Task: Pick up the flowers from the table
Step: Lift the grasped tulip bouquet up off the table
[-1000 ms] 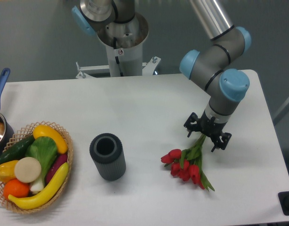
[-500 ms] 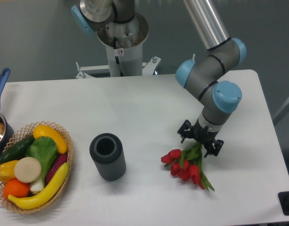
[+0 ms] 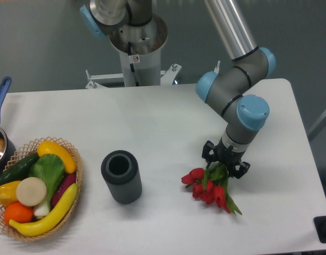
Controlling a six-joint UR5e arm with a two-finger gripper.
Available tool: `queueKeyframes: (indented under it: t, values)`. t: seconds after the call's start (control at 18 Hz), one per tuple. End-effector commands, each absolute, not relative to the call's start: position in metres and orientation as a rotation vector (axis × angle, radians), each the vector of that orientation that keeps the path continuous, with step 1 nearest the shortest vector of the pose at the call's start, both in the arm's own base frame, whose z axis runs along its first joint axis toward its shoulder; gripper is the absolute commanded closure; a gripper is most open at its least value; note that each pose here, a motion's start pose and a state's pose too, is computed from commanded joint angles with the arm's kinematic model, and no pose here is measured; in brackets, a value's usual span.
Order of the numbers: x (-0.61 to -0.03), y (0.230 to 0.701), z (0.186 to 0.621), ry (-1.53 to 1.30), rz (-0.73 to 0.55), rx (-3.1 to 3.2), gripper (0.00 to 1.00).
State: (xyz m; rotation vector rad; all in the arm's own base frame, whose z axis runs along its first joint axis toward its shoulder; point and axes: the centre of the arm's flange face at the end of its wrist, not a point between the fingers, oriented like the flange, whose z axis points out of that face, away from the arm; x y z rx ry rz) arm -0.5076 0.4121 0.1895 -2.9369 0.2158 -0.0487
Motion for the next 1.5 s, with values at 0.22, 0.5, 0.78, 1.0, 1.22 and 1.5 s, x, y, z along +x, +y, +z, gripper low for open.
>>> queueKeyframes:
  t: [0.22,0.5,0.78,1.0,1.22,1.5]
  values:
    - [-0.512,0.414,0.199,0.220,-0.021,-2.930,0.68]
    - [-0.520,0.410,0.259,0.225,0.118,-2.888,0.68]
    - [-0.521,0.398,0.332,0.190,0.207,-2.736,0.68]
    - [-0.516,0.391,0.377,0.100,0.148,-2.520,0.68]
    - [-0.512,0.384,0.409,0.058,0.086,-2.347,0.67]
    - [-0.518,0.373,0.424,0.039,0.037,-2.216,0.67]
